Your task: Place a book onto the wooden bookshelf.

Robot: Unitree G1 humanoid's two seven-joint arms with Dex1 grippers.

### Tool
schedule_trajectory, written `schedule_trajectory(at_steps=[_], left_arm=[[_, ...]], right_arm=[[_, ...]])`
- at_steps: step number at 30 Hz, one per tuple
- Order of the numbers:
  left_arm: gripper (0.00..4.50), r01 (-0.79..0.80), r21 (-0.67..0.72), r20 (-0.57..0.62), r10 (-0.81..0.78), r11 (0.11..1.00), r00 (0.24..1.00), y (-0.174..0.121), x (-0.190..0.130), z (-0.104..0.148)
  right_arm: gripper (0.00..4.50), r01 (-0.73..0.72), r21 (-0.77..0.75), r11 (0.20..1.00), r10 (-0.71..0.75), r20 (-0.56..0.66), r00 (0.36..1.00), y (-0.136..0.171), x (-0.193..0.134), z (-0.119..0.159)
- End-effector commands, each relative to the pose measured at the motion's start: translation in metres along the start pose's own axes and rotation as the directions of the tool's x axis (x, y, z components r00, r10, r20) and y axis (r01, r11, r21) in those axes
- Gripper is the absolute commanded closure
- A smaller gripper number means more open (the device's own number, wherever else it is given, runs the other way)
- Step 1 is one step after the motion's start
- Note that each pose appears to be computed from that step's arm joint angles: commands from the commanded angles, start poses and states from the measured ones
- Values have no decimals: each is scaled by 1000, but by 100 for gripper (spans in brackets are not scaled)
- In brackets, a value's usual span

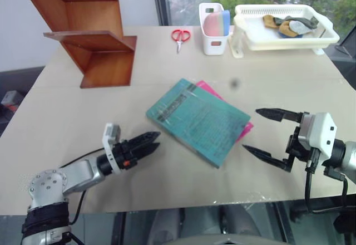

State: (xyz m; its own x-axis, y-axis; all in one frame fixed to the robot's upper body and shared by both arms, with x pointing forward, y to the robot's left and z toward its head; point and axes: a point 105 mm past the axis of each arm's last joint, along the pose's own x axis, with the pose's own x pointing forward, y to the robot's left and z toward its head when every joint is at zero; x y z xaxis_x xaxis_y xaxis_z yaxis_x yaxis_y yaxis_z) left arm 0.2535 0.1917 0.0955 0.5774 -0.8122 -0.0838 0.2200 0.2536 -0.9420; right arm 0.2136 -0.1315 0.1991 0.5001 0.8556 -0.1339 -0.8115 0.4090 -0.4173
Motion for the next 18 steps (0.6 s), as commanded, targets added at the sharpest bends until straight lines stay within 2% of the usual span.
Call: schedule_trajectory(at_steps=[1, 4, 11, 18], left_arm=[[0, 12, 3, -6, -12, 1000, 1000, -3, 1, 6], [0, 46, -1, -44, -46, 999, 998, -9, 14, 5], [0, 53, -2, -82, -53, 999, 995, -3, 27, 14], [0, 113, -6, -137, -112, 994, 984, -19, 59, 4]], right_arm=[[3, 0, -28, 1000, 0, 15, 1000, -1, 1, 7], [3, -2, -27, 1000, 2, 17, 1000, 0, 2, 7], [3, 2, -28, 1000, -2, 8, 1000, 0, 2, 6], [3, 11, -27, 1000, -11, 2, 1000, 1, 1, 6]])
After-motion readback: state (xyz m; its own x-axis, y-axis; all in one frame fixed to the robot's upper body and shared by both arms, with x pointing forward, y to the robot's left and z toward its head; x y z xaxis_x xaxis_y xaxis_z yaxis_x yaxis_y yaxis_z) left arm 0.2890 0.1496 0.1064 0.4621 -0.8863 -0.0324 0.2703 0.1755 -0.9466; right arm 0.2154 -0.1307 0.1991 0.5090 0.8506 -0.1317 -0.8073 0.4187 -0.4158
